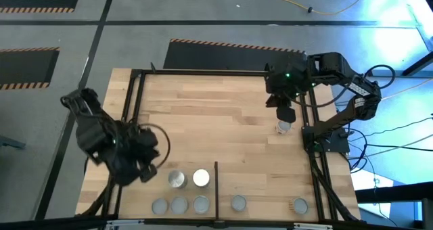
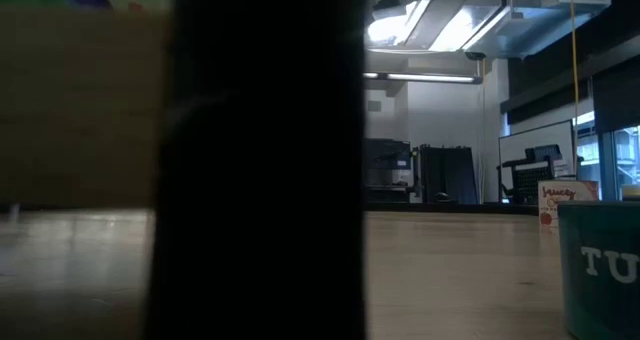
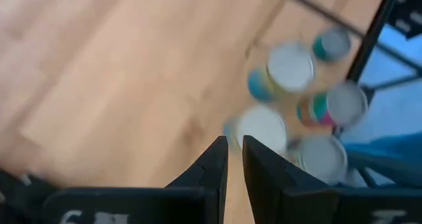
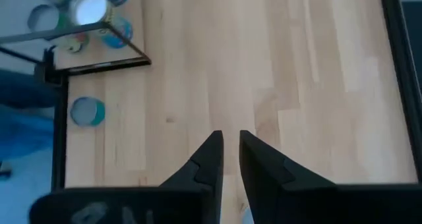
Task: Pick and place cans onto a shelf
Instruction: Put the canned tuna on the shelf
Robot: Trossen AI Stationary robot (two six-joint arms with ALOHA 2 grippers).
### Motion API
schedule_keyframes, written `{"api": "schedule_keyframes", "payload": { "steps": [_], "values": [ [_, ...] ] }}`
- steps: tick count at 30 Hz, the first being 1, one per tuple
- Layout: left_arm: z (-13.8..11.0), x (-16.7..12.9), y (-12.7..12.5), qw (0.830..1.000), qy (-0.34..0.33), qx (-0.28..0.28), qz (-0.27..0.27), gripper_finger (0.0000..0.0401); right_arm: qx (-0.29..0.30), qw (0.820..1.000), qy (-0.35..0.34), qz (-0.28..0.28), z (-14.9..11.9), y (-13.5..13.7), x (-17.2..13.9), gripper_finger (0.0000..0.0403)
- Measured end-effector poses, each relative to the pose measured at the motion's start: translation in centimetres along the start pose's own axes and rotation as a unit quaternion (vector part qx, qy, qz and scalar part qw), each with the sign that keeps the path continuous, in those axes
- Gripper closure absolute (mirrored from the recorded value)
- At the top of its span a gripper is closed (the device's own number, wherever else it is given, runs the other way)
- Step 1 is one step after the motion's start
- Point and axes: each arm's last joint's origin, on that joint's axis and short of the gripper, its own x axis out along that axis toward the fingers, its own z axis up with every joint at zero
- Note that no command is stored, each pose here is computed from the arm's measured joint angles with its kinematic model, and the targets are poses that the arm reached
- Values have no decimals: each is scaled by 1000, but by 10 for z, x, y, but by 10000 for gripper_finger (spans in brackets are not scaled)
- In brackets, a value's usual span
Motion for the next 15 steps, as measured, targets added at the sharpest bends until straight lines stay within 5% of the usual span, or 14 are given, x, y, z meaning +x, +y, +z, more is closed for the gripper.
{"api": "schedule_keyframes", "payload": {
  "steps": [8, 15],
  "values": [
    [37, -15, 38, 992, -109, 55, 33, 360, -70, 997, 8, 28, 2, 14, 6, 350],
    [56, -38, 79, 972, -199, 93, 86, 360, -44, 996, 47, 60, 12, 34, 30, 350]
  ]
}}
